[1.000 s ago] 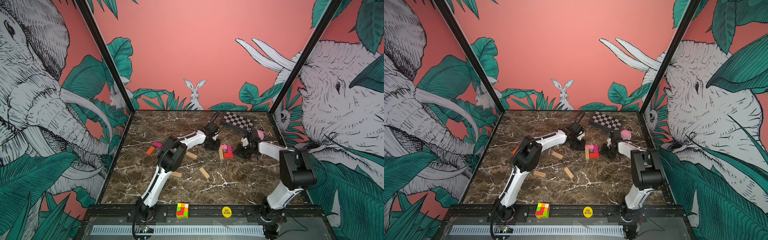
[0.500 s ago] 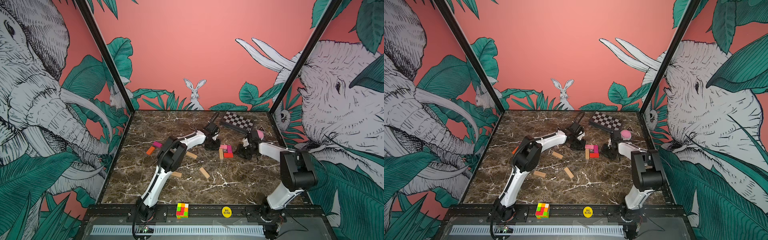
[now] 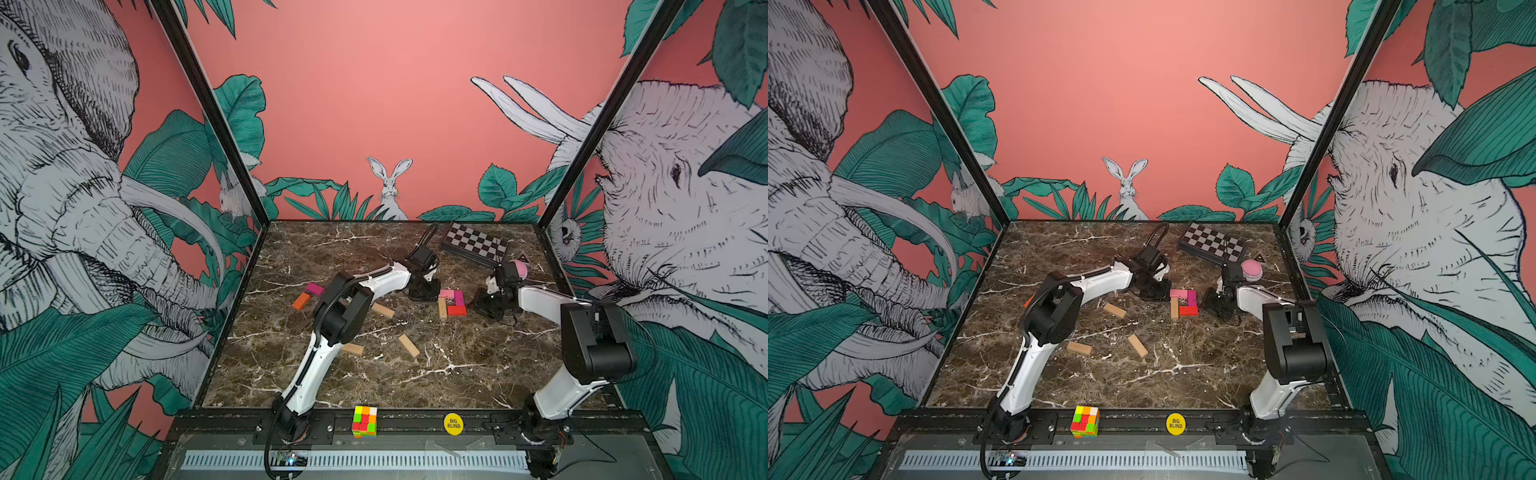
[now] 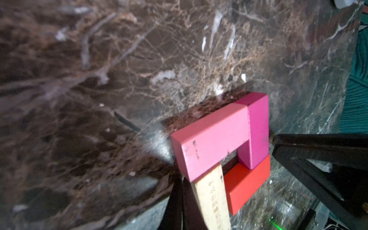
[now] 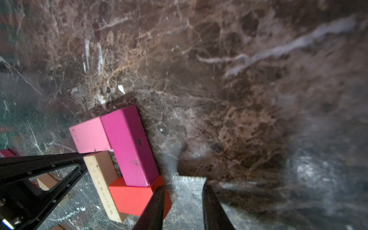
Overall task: Assemble the letter p with building blocks
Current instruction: Assemble the building block at the center of the board.
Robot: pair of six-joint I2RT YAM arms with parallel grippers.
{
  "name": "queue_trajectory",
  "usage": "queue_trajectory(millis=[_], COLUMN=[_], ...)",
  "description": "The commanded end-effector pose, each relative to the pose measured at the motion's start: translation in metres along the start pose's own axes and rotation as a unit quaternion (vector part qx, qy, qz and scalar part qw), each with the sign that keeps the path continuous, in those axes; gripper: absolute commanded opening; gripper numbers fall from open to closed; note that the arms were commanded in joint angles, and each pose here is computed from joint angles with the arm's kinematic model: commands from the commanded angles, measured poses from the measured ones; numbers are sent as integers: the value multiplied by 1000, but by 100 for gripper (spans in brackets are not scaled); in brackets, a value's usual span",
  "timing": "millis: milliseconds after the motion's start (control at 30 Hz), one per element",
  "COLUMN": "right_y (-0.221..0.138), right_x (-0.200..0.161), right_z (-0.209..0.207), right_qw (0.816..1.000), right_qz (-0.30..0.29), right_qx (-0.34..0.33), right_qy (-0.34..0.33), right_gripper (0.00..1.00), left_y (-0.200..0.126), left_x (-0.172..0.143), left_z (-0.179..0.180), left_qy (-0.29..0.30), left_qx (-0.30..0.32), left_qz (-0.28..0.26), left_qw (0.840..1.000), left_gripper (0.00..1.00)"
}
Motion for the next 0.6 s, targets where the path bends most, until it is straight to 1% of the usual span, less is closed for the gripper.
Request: queue_trajectory(millis=[0,267,567], right_y=[10,9,11], right_x=[-21,-23,-28], right_z=[-10,-8,-3], right_qw=[998,998,997], right_qz=[48,50,56], right_qx=[-33,-47,-47], right_qy=[14,15,14], right_gripper=[33,33,32], left_y=[0,-5,-5], left_x=[-21,-30,-29], left_z=[17,22,20], left_qy=[-24,-26,-25], left_qx=[49,49,42], left_qz=[32,32,30], left_qw=[998,998,998], left_gripper=[7,7,7])
Point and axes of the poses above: each gripper's point midway between its finger pads, its own y axis out along the fingers, its own z axis along the line the jaws close on, x = y × z, the point moved 10 cm from there along -y, back along the fingers, and after that the axes turned 8 degrees about -y, right-handed, at the moved point
